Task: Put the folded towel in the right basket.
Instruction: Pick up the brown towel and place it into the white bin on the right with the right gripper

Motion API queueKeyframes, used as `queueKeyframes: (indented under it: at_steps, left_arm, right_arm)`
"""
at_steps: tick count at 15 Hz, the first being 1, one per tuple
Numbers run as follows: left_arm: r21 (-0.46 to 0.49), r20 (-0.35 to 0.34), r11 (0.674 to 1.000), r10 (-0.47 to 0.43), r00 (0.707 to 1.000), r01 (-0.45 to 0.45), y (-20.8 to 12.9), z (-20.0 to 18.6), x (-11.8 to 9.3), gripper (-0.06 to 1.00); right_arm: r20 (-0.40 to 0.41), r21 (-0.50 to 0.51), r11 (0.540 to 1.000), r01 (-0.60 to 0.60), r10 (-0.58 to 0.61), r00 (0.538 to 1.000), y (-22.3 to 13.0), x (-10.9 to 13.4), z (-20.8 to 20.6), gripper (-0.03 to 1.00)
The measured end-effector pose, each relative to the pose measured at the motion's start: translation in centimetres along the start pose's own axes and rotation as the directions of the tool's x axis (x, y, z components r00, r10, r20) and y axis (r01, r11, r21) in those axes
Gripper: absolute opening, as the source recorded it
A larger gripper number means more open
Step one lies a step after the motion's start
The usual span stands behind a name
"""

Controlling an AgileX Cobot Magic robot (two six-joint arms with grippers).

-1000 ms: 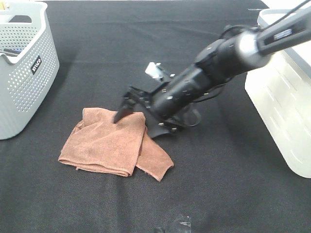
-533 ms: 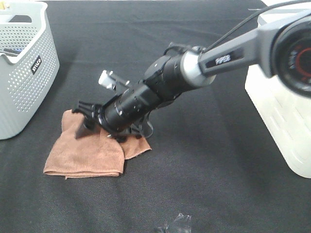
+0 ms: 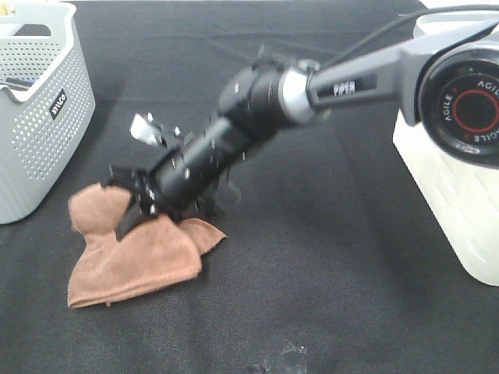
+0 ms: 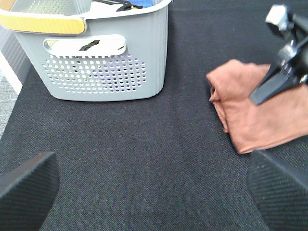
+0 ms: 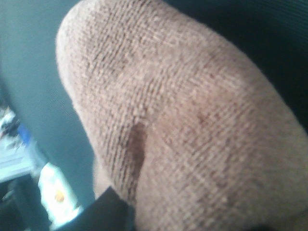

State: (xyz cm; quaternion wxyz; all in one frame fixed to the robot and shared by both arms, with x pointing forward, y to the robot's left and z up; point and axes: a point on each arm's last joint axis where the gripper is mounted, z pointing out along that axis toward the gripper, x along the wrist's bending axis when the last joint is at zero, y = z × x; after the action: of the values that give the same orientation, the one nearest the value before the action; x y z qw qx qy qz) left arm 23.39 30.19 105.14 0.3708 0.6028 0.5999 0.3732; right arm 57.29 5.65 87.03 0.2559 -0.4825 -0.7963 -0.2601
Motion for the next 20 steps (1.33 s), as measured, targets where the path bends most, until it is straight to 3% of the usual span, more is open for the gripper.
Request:
queueKeyframes:
  at_steps: [1, 3, 4, 6, 8, 9, 10, 11, 13, 16, 18, 20]
  left_arm:
    - [0.0, 0.0, 1.0, 0.0, 1.0, 0.0, 0.0, 0.0, 0.0, 0.99]
    - [0.0, 0.0, 1.0, 0.0, 1.0, 0.0, 0.0, 0.0, 0.0, 0.99]
    - [0.0, 0.0, 1.0, 0.0, 1.0, 0.0, 0.0, 0.0, 0.0, 0.99]
    - [0.0, 0.0, 1.0, 0.0, 1.0, 0.0, 0.0, 0.0, 0.0, 0.99]
    - [0.0, 0.0, 1.0, 0.0, 1.0, 0.0, 0.0, 0.0, 0.0, 0.99]
    - [0.0, 0.0, 1.0, 0.0, 1.0, 0.0, 0.0, 0.0, 0.0, 0.99]
    - [0.0, 0.0, 1.0, 0.0, 1.0, 0.0, 0.0, 0.0, 0.0, 0.99]
    - [0.0, 0.0, 1.0, 0.0, 1.0, 0.0, 0.0, 0.0, 0.0, 0.99]
    - [0.0, 0.0, 1.0, 0.0, 1.0, 0.0, 0.0, 0.0, 0.0, 0.99]
    - [0.0, 0.0, 1.0, 0.0, 1.0, 0.0, 0.0, 0.0, 0.0, 0.99]
    - [0.0, 0.0, 1.0, 0.0, 1.0, 0.0, 0.0, 0.0, 0.0, 0.99]
    - [0.0, 0.0, 1.0, 0.0, 1.0, 0.0, 0.0, 0.0, 0.0, 0.99]
  right_arm:
    - [-0.025, 0.038, 0.998, 0.042, -0.041, 0.999, 1.3, 1.2, -2.1, 0.17]
    - [0.002, 0.075, 0.991, 0.113, -0.114, 0.994, 2.6, 2.9, -6.0, 0.17]
    - [0.055, 0.074, 0.985, 0.156, -0.16, 0.986, 3.3, 4.0, -8.7, 0.17]
    - [0.247, -0.055, 0.971, 0.233, -0.212, 0.945, 4.9, 6.2, -15.7, 0.17]
    - [0.388, -0.14, 0.942, 0.304, -0.23, 0.893, 4.8, 7.5, -21.4, 0.17]
    - [0.442, -0.176, 0.93, 0.324, -0.22, 0.87, 4.4, 8.0, -24.1, 0.17]
    - [0.442, -0.176, 0.93, 0.324, -0.22, 0.87, 4.4, 8.0, -24.1, 0.17]
    - [0.505, -0.227, 0.914, 0.336, -0.184, 0.843, 3.8, 8.1, -27.6, 0.17]
    - [0.588, -0.412, 0.858, 0.308, -0.008, 0.809, 1.6, 7.0, -37.4, 0.17]
    - [0.658, -0.576, 0.77, 0.273, 0.24, 0.714, -3.6, 4.0, -47.8, 0.17]
    - [0.663, -0.615, 0.764, 0.194, 0.368, 0.652, -6.6, 0.6, -50.7, 0.17]
    - [0.652, -0.602, 0.798, 0.032, 0.468, 0.597, -8.8, -5.2, -50.8, 0.17]
